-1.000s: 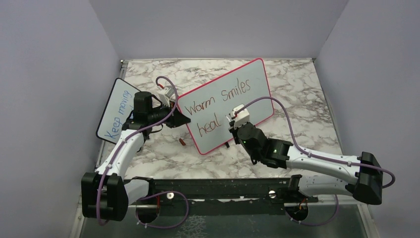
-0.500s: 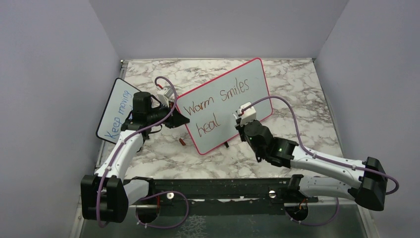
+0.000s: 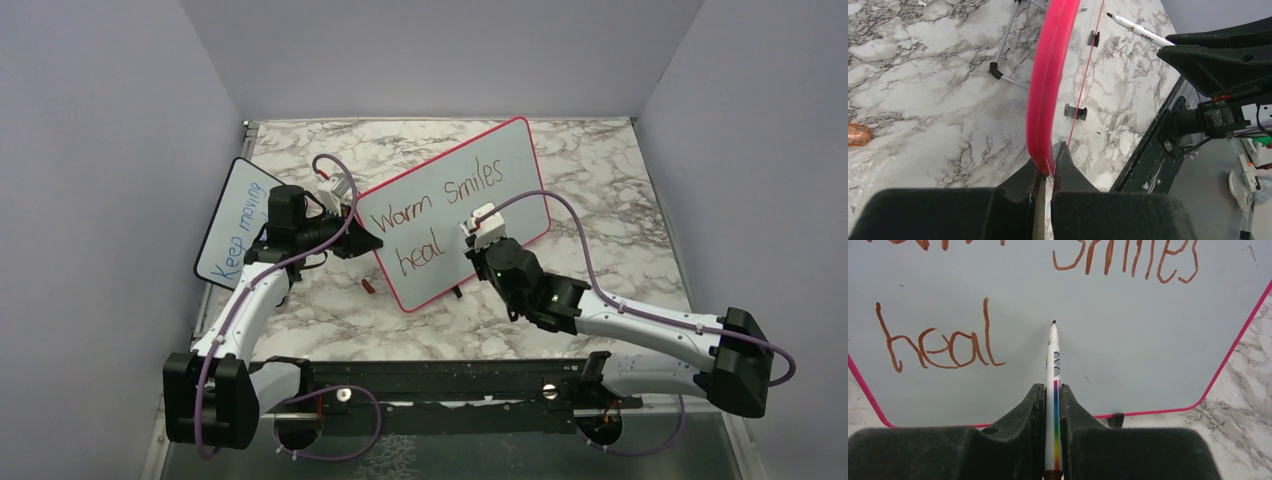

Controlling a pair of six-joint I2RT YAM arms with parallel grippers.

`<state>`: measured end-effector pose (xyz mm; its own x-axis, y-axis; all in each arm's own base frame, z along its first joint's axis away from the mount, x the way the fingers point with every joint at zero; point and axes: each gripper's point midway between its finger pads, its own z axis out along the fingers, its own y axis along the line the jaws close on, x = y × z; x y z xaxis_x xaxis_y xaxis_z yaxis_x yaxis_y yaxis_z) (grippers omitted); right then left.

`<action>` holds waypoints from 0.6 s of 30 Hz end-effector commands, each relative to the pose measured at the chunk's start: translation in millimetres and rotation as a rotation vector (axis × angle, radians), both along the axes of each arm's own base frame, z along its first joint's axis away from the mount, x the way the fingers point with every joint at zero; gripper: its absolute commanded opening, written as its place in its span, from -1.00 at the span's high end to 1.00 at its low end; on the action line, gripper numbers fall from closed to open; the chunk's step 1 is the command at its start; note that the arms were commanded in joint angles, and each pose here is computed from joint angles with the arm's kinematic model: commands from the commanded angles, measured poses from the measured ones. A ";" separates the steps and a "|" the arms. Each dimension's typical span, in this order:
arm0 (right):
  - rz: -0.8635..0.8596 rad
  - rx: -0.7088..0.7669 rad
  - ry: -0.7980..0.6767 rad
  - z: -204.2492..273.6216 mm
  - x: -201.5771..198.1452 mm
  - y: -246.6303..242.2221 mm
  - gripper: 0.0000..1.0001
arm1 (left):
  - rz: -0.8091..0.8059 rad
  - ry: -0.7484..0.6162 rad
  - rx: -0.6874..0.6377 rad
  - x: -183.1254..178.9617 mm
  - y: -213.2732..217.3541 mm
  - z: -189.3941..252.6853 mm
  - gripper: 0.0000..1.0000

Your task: Write a sentence on the whiteboard

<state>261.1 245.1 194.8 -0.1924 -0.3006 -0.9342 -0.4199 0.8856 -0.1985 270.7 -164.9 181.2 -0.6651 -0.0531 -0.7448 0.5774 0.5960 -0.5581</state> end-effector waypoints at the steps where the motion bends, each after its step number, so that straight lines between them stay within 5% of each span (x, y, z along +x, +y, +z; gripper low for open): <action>1: 0.038 0.047 -0.049 24.7 7.7 15.2 0.99 | 0.117 -0.018 0.143 17.2 28.6 -25.7 1.00; 18: 0.037 0.025 -0.006 11.7 14.1 17.1 0.99 | 0.117 -0.017 0.143 17.2 28.7 -25.8 1.00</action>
<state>272.7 255.1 198.2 -0.1795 -0.3048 -0.9353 -0.4375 0.8763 -0.2016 270.6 -164.9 180.9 -0.6657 -0.0530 -0.7443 0.5771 0.5957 -0.5586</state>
